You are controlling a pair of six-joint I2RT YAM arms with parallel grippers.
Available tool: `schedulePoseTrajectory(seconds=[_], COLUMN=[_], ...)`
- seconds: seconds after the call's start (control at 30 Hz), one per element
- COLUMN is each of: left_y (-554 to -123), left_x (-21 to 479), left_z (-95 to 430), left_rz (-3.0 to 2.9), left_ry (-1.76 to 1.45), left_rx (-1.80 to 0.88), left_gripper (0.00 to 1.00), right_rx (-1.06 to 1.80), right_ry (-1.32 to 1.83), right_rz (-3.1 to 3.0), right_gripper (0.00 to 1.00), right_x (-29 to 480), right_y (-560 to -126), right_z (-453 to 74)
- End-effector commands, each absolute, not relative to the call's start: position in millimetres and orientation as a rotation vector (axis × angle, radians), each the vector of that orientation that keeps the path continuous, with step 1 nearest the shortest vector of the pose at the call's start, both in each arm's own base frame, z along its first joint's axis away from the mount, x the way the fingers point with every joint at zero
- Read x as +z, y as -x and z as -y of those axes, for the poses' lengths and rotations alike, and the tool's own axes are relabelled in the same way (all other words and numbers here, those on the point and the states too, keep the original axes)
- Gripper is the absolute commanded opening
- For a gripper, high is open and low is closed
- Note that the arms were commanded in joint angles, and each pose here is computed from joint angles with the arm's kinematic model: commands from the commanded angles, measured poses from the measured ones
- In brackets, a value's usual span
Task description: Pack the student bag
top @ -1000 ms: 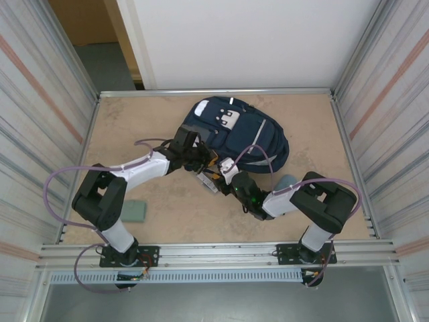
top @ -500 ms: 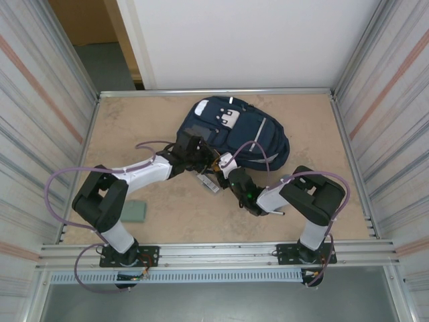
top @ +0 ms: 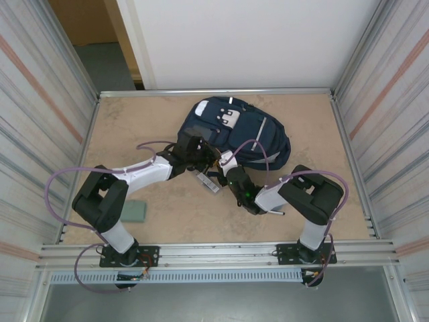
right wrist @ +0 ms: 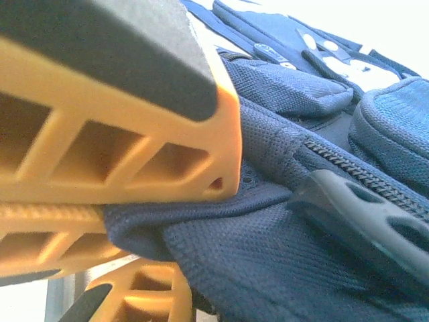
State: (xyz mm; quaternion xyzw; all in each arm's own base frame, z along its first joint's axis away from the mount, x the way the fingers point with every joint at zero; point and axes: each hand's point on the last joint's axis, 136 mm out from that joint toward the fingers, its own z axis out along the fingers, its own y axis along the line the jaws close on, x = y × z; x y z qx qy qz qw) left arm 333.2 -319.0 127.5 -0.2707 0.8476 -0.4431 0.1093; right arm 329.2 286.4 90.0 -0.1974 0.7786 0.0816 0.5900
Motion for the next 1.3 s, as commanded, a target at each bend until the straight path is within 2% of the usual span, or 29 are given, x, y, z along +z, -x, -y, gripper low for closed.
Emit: schedulePoseTrajectory(seconds=[0.0,0.4,0.67,0.93,1.13,1.27], left_y=[-308.2,-318.5,-328.1,-339.1,-342.5,-344.3], left_x=[150.5,131.2,116.8,113.9,111.8,111.9], left_z=[334.9,323.7,302.9,295.6,292.7,291.4], left_rz=[-2.543,-2.557,-2.541,-2.524,-2.523,-2.525], left_ry=[0.666,0.67,0.695,0.689,0.689,0.682], left_rx=[-1.458,-1.394,-1.298,-1.298,-1.29,-1.306], left_gripper=[0.03,0.06,0.06,0.06,0.07,0.07], right_rx=[0.269,0.289,0.563,0.847,1.075,1.127], right_ry=[0.469,0.614,0.545,0.427,0.45,0.429], right_rz=[-1.762,-1.767,-1.924,-2.116,-2.216,-2.265], right_gripper=[0.03,0.0,0.0,0.0,0.0,0.0], right_x=[110.4,105.4,96.8,77.0,78.7,77.3], right_y=[-319.9,-296.4,-281.7,-268.3,-253.9,-249.8], right_z=[-293.5,-296.9,-298.4,-296.1,-301.0,-294.9])
